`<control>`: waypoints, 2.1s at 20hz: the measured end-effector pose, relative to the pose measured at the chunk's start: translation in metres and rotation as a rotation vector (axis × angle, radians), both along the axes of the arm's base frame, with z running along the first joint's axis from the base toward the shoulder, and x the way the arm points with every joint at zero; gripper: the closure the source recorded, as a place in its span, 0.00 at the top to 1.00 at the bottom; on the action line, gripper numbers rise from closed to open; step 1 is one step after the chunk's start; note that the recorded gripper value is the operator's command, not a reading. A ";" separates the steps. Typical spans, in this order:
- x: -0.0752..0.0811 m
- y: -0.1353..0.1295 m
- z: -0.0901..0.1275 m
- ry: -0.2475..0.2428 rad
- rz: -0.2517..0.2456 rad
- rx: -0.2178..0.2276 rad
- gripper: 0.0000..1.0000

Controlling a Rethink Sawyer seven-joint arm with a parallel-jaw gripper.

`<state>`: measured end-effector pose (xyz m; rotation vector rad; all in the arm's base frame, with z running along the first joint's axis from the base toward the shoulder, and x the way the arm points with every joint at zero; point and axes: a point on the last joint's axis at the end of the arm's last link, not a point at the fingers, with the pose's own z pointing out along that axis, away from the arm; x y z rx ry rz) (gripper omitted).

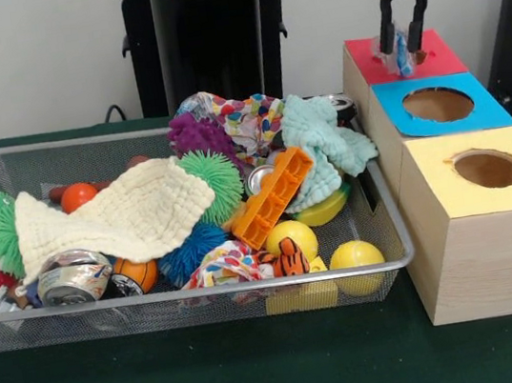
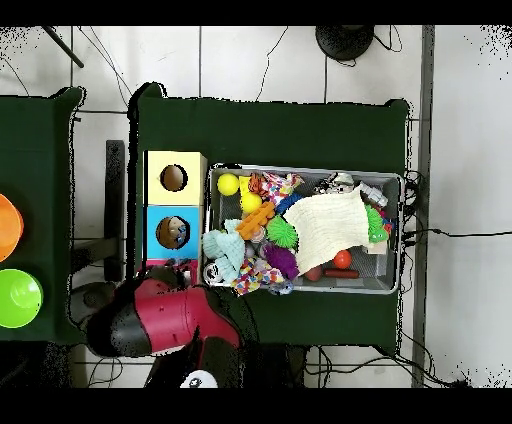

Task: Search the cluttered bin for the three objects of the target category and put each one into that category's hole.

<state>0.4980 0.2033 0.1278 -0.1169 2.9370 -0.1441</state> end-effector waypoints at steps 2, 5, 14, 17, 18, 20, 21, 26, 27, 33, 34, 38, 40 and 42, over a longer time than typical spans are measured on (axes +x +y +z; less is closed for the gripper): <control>0.001 0.007 0.000 -0.004 0.001 0.000 0.00; 0.002 0.022 0.000 -0.011 0.007 0.004 0.00; 0.010 0.048 0.003 -0.005 0.010 0.008 0.00; 0.018 0.049 0.002 -0.006 -0.003 0.009 0.00; 0.022 0.049 0.000 -0.009 -0.007 0.009 0.00; 0.031 0.049 -0.002 -0.016 -0.012 0.010 0.00; 0.033 0.049 -0.003 -0.017 -0.013 0.010 0.00; 0.050 0.040 -0.009 -0.026 -0.031 0.009 0.00; 0.053 0.039 -0.010 -0.028 -0.034 0.009 0.00; 0.066 0.027 -0.011 -0.037 -0.055 0.009 0.00; 0.067 0.024 -0.012 -0.037 -0.061 0.008 0.00; 0.070 0.019 -0.011 -0.037 -0.070 0.008 0.00; 0.071 0.015 -0.010 -0.037 -0.076 0.008 0.00; 0.072 0.014 -0.010 -0.035 -0.079 0.008 0.00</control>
